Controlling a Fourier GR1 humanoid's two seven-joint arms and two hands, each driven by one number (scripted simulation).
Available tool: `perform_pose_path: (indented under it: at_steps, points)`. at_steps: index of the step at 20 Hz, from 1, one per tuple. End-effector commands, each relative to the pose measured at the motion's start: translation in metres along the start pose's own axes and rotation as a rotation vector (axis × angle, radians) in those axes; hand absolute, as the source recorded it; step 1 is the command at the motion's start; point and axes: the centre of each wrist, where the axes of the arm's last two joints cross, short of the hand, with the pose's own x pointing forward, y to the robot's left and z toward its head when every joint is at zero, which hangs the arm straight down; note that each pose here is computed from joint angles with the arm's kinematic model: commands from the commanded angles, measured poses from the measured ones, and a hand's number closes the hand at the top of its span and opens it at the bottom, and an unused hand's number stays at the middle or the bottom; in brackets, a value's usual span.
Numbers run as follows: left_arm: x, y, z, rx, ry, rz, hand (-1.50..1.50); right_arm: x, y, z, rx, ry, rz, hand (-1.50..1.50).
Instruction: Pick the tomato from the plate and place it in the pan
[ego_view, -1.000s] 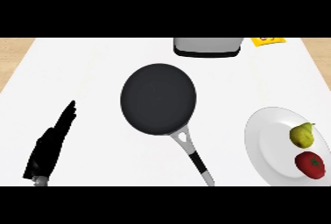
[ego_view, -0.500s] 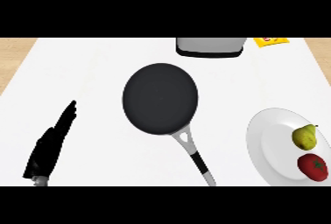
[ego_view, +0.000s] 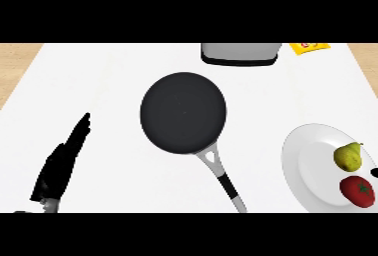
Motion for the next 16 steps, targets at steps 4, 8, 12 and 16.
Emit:
perform_pose_path:
  at_steps: [4, 8, 12, 16]
  points:
    - [0.006, 0.005, 0.004, 0.018, 0.005, -0.016, 0.0, 0.016, 0.004, -0.011, 0.062, 0.206, 0.078, -1.5]
    - [-0.004, 0.0, 0.005, 0.026, 0.013, -0.002, 0.0, 0.003, 0.03, -0.028, 0.074, 0.285, 0.127, -1.5]
    - [-0.009, 0.023, -0.005, 0.015, 0.01, -0.002, 0.0, 0.015, 0.041, -0.024, 0.085, 0.294, 0.136, -1.5]
    - [0.0, -0.002, 0.001, 0.011, 0.018, 0.005, 0.0, 0.005, 0.058, -0.024, 0.098, 0.324, 0.145, -1.5]
